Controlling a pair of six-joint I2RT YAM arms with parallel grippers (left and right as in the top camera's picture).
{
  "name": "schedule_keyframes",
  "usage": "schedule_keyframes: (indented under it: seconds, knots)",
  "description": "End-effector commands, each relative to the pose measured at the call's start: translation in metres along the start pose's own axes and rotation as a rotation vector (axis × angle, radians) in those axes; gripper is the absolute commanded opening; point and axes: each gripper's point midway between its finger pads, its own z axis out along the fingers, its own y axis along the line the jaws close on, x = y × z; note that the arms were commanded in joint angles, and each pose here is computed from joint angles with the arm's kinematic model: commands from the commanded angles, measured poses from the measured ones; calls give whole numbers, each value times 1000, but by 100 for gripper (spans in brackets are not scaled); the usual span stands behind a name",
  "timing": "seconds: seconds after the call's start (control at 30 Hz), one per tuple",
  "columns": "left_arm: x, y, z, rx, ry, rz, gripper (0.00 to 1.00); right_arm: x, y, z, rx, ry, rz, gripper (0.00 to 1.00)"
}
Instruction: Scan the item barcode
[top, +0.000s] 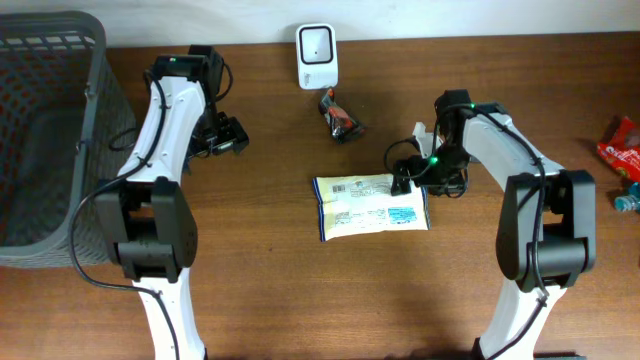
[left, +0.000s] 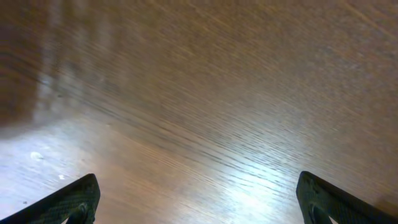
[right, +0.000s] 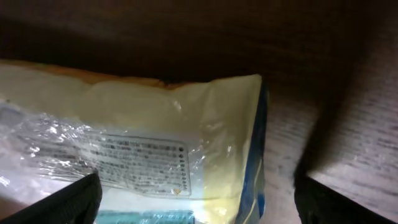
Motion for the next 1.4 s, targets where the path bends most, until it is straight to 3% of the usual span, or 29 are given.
schedule_keyframes:
  seconds: [0.0,0.07,0.1,0.13,0.17,0.2,0.23,0.33,0.43,0.57,0.67,0.77,0.93,1.1,1.3,1.33,1.37]
  knots:
    - [-5,12,-5,-66,-52,0,99,4,-2,8,8,4,3,83]
    - [-6,12,-5,-66,-52,-1,99,7,4,15,-36,4,3,80]
    - [-6,12,-5,-66,-52,-1,99,7,7,18,-57,-2,2,73]
    - [-6,12,-5,-66,-52,-1,99,7,9,20,-72,-6,9,50]
    - [-6,12,-5,-66,-52,-1,99,6,9,20,-72,-8,24,33]
    - [-6,12,-5,-66,-52,-1,99,3,8,19,-71,-21,54,8]
    - [-6,12,-5,-66,-52,-1,99,0,9,17,-71,-29,72,4]
    - [-6,12,-5,-66,-52,-1,99,-13,13,-4,-57,-60,83,4]
    - [-6,12,-5,-66,-52,-1,99,-33,15,-73,57,-141,83,4]
    - [-6,12,-5,-66,-52,-1,99,-34,-6,-188,401,-287,163,4]
    - [-6,12,-5,-66,-52,-1,99,-17,-11,-242,635,-354,240,4]
    - [-6,12,-5,-66,-52,-1,99,0,-22,-263,861,-359,294,4]
    - [-6,12,-5,-66,-52,-1,99,0,5,-230,819,-280,231,4]
    - [-6,12,-5,-66,-52,-1,99,-12,46,-150,802,-134,109,4]
    - [-6,12,-5,-66,-52,-1,99,-32,149,-84,578,-221,-53,4]
    - [-6,12,-5,-66,-52,0,99,-31,172,-74,490,-221,-75,10]
    - [-6,12,-5,-66,-52,-1,99,-31,194,-65,396,-220,-94,27]
